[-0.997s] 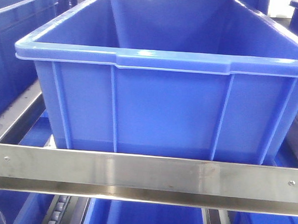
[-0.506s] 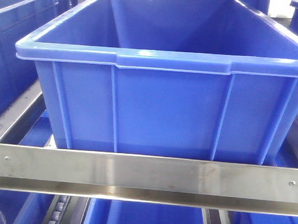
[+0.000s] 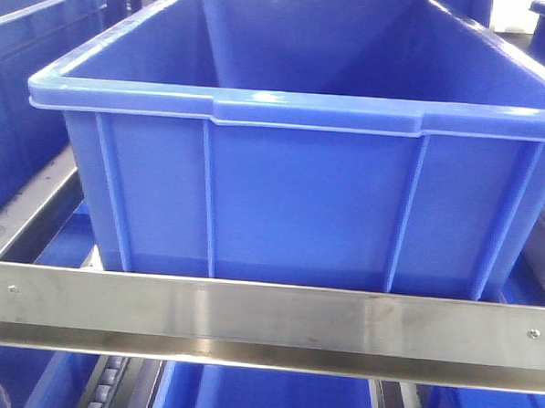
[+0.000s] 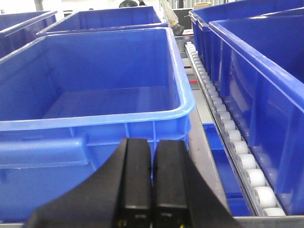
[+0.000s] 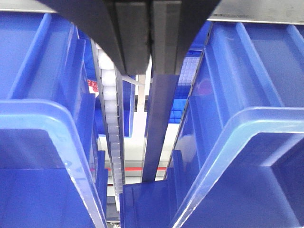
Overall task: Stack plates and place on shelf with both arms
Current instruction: 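Open the right gripper and withdraw it from the bin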
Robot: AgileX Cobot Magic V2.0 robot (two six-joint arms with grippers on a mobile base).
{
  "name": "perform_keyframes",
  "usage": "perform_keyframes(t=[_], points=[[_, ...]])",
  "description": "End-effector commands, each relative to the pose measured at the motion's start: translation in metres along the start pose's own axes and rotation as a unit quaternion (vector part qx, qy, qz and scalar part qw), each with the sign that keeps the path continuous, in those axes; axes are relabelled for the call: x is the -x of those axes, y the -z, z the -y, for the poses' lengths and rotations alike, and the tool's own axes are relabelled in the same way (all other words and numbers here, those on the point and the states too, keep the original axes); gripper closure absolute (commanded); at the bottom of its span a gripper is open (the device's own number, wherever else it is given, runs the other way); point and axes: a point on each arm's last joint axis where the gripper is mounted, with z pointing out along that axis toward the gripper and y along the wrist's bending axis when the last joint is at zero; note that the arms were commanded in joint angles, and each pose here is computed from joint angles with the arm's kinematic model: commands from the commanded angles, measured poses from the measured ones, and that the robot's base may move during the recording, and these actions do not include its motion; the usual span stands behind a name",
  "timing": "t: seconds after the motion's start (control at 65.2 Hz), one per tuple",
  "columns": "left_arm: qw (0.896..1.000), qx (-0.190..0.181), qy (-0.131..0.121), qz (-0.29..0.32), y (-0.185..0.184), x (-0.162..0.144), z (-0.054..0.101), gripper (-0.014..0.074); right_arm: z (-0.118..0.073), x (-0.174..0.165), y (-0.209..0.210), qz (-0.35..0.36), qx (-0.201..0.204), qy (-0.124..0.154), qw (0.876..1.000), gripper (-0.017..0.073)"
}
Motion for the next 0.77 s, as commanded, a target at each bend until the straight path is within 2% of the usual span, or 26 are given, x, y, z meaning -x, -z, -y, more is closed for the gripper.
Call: perform_keyframes(t=[0.0, 0.752], points=[[0.999, 0.004, 0.011, 0.048, 0.0020, 0.0070, -0.0006, 0.0512, 0.0000, 0.0086, 0.0018, 0.051, -0.001, 0.011, 0.999, 0.0512], [0.999, 0.004, 0.011, 0.049, 0.0021, 0.0076, -0.0007, 0.0512, 0.0000, 0.0086, 0.0018, 0.051, -0.001, 0.011, 0.999, 0.0512]])
